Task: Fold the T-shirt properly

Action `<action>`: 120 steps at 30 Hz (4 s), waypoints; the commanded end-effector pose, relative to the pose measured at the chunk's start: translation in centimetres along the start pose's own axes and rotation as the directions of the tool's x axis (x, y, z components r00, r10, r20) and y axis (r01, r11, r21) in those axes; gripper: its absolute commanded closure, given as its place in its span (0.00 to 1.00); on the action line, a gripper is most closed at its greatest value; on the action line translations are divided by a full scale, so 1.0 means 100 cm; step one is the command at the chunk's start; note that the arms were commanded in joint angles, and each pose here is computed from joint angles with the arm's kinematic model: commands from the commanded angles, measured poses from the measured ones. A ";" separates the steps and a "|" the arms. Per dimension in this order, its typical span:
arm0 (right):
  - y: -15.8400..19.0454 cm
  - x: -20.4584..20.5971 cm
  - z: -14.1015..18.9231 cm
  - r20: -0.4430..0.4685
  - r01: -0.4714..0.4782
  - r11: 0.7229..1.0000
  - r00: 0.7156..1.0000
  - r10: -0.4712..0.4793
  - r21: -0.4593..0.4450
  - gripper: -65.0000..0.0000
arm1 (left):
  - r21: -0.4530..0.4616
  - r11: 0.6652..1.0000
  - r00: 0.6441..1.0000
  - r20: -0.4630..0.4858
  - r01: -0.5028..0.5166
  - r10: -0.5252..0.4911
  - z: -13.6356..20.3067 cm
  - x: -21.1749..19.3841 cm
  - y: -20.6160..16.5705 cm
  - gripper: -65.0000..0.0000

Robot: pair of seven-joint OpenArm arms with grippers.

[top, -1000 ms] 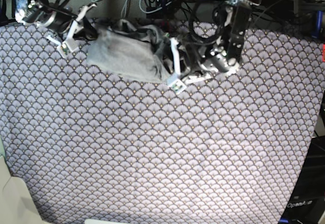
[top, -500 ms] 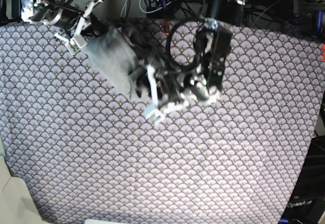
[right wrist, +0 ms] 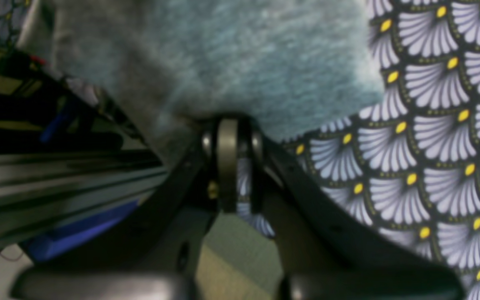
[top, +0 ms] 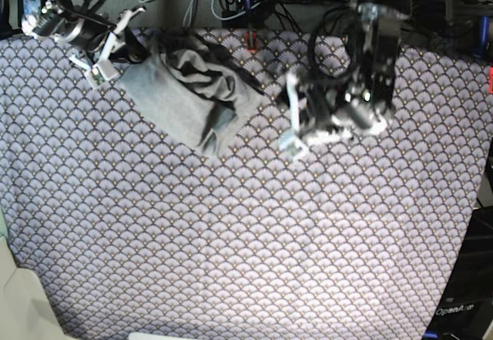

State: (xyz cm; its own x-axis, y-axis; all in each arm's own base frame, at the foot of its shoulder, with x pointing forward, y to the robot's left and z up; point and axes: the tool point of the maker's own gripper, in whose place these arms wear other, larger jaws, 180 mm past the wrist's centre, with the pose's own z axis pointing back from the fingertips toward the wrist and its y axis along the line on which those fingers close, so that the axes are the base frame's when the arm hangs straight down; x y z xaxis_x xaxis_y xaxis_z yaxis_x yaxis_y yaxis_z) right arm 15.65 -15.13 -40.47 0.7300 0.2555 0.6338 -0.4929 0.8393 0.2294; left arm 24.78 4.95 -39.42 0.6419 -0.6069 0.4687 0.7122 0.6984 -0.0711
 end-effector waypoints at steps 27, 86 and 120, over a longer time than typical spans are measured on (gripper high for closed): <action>-0.079 0.043 0.030 0.059 -0.083 0.976 0.994 0.097 -0.203 0.96 | -0.223 0.974 0.999 0.009 0.036 -0.035 -0.052 0.006 -0.078 0.55; -0.085 -0.014 0.057 -0.023 0.009 0.964 1.000 -0.015 -0.266 0.96 | 0.240 0.961 0.990 0.042 -0.140 0.134 0.056 -0.037 0.095 0.55; -0.126 -0.126 0.175 -0.099 0.034 0.638 0.980 -0.172 -0.770 0.96 | 0.162 0.974 0.961 -0.198 -0.161 0.192 0.072 -0.159 0.003 0.56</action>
State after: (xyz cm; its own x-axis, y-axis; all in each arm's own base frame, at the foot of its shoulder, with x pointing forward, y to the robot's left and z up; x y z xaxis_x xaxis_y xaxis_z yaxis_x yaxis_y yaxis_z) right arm 4.10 -36.89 -39.26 0.8604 0.1336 0.4919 0.0781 0.9190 -0.3863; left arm 12.55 17.48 -41.02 0.8195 -0.5146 0.2520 0.5350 0.8447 -0.0148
